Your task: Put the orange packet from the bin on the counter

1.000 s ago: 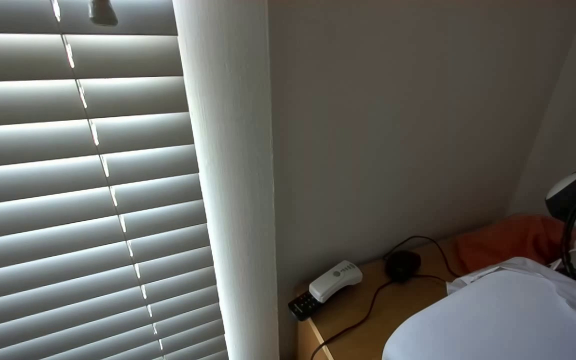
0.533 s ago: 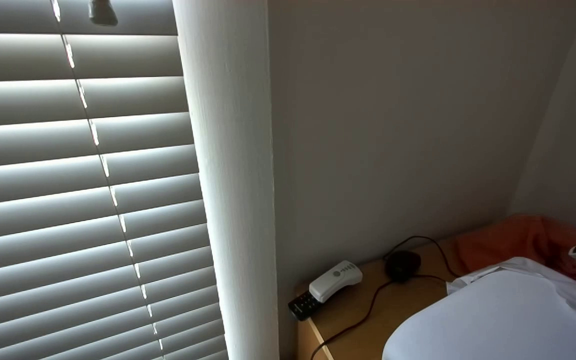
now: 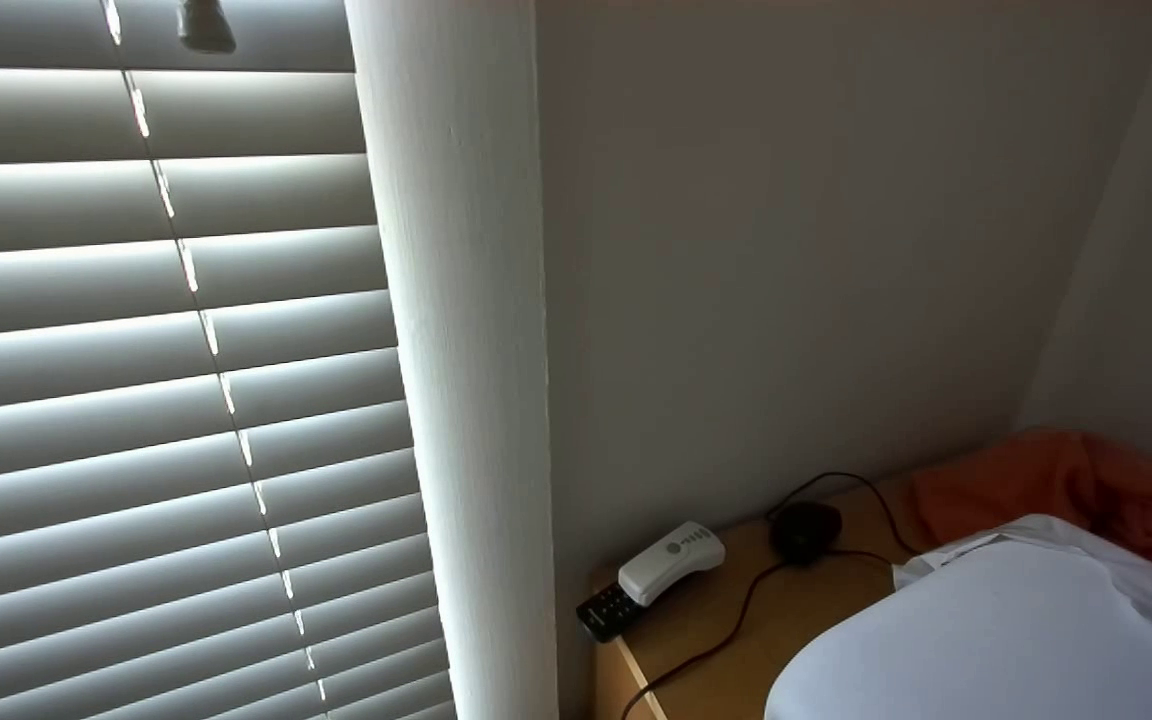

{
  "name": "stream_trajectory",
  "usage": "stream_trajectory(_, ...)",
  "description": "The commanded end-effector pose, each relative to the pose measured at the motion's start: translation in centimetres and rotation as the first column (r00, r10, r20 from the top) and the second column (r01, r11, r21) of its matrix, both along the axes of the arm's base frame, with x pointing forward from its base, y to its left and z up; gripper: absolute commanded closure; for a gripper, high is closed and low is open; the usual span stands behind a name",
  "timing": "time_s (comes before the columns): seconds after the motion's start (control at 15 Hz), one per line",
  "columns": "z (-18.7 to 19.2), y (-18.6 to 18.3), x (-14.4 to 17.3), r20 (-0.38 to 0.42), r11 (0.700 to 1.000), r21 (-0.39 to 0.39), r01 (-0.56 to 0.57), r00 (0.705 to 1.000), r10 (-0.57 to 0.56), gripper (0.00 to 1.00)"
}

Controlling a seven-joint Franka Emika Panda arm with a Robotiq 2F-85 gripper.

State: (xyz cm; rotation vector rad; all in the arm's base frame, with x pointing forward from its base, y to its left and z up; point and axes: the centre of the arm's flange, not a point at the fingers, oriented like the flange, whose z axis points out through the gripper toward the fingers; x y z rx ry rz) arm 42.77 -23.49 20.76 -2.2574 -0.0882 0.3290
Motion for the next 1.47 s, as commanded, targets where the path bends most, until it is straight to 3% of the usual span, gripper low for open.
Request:
stream_trajectory(0.0, -0.1, -2.1, -0.3, -0.006, 0.995, -0.072, 0.062, 0.998, -0.063, 1.00)
stream_trajectory(0.2, 1.2, -5.8, -1.6, 0.016, 0.980, -0.154, 0.127, 0.992, -0.126, 1.00)
stream_trajectory(0.53, 2.8, -12.3, -2.7, 0.103, 0.922, -0.262, 0.287, 0.958, -0.268, 1.00)
stream_trajectory(1.13, 1.0, -13.2, 0.8, 0.224, 0.853, -0.246, 0.459, 0.884, -0.411, 1.00)
stream_trajectory(1.2, 0.6, -13.1, 1.2, 0.228, 0.844, -0.247, 0.476, 0.875, -0.427, 0.74)
stream_trajectory(1.27, 0.2, -12.9, 1.3, 0.232, 0.838, -0.252, 0.483, 0.871, -0.432, 0.73)
stream_trajectory(1.4, 0.2, -12.6, 1.4, 0.237, 0.828, -0.259, 0.497, 0.864, -0.444, 0.60)
